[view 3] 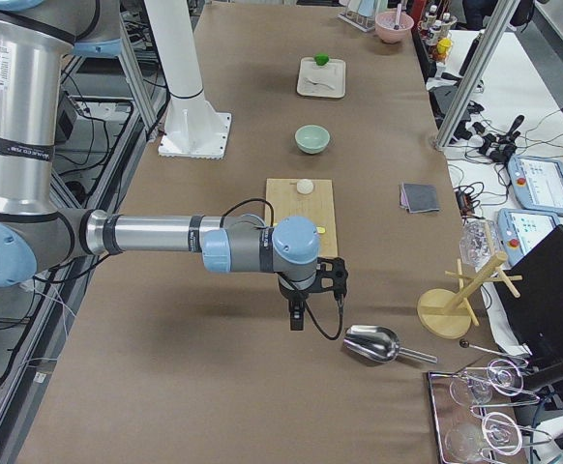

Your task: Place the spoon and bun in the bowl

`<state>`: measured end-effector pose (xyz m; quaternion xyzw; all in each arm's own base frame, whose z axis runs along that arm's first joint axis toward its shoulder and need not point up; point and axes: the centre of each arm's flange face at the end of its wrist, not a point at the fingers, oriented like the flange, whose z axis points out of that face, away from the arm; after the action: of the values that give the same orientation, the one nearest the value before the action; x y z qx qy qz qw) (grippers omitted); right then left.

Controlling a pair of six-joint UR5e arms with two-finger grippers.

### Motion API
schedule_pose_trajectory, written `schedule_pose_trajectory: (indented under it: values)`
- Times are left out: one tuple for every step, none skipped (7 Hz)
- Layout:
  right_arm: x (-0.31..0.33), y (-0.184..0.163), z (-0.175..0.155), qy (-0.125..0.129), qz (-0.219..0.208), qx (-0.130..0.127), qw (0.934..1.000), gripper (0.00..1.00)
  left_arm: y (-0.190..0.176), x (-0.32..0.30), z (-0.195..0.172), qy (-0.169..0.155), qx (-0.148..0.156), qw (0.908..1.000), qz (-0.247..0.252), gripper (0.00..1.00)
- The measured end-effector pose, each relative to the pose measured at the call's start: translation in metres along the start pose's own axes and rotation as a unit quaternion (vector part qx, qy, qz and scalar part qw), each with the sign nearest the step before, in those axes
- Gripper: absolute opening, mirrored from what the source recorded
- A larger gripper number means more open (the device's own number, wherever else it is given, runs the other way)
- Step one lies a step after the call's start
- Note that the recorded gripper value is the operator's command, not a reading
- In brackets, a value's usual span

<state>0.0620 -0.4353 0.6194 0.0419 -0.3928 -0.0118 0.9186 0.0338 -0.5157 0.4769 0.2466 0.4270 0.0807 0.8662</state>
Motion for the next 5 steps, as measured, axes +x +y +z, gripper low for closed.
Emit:
schedule_pose_trajectory:
  values:
    - [-0.01,-0.015,-0.009,0.0,-0.012,0.011,0.9999,1.0,-0.014,0.039,0.024,0.02,-0.003,0.9996,-0.019,0.98]
    - [-0.019,-0.025,-0.014,-0.003,-0.008,0.017,0.9998,1.0,-0.022,0.077,0.05,0.03,0.0,0.9993,-0.022,0.98]
    - [-0.026,-0.03,-0.017,-0.013,0.01,0.02,0.9997,1.0,-0.018,0.118,0.086,0.03,0.005,0.9995,-0.002,0.98]
    - [-0.032,-0.032,-0.016,-0.028,0.018,0.02,0.9992,1.0,-0.009,0.159,0.128,0.021,0.005,0.9995,0.023,0.97]
    - [-0.037,-0.033,-0.013,-0.041,0.01,0.025,0.9988,1.0,-0.002,0.191,0.166,0.014,0.003,0.9995,0.029,0.96]
